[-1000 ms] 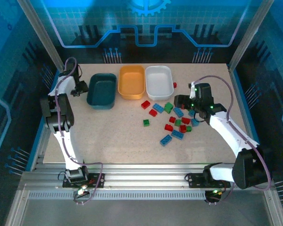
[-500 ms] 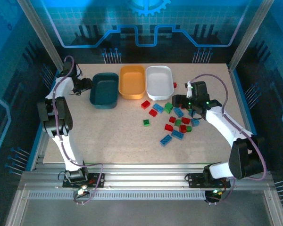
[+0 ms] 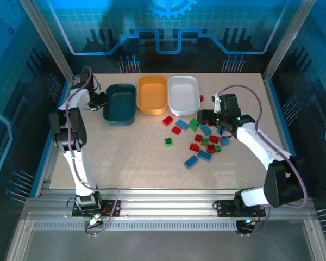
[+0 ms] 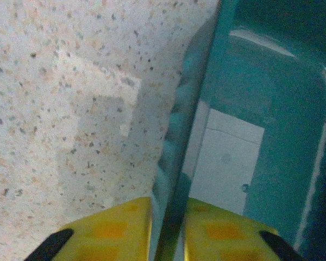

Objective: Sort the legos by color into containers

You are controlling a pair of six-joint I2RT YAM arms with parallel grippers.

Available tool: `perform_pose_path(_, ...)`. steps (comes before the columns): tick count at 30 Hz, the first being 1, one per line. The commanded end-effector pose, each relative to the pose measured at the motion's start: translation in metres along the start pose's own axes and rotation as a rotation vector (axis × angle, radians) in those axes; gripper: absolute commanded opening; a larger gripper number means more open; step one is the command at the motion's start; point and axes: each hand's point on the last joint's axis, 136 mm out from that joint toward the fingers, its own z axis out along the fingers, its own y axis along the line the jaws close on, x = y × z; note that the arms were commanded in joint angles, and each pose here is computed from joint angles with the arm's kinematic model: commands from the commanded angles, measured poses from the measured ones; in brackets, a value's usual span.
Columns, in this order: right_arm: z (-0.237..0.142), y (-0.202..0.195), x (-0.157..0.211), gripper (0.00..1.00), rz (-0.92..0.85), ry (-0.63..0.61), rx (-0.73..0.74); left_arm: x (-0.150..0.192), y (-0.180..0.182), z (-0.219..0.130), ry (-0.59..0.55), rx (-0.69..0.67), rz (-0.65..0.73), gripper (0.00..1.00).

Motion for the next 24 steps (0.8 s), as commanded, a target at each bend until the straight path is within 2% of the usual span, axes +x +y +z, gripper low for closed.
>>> perform_pose_path(1, -0.004, 0.008, -0.006, 0.90, -0.036, -0.003, -0.002, -0.015, -0.017, -0.009, -0.055, -0.049, 0.083, 0.16)
perform_pose_path(5, -0.005, 0.008, -0.007, 0.90, -0.037, -0.006, 0.004, -0.020, -0.025, -0.006, -0.069, -0.061, 0.092, 0.12)
perform_pose_path(10, -0.004, 0.003, -0.012, 0.90, -0.035, -0.014, 0.036, -0.027, -0.026, 0.005, -0.072, -0.062, 0.106, 0.13)
perform_pose_path(15, 0.004, -0.020, -0.033, 0.88, 0.068, -0.024, 0.102, -0.030, -0.040, 0.021, -0.055, 0.017, 0.160, 0.15)
perform_pose_path(19, 0.030, -0.047, -0.046, 0.81, 0.169, 0.010, 0.129, -0.029, -0.047, 0.032, -0.041, 0.067, 0.180, 0.22)
perform_pose_path(24, 0.079, -0.078, -0.057, 0.69, 0.289, 0.089, 0.102, -0.023, -0.046, 0.040, -0.019, 0.081, 0.178, 0.44)
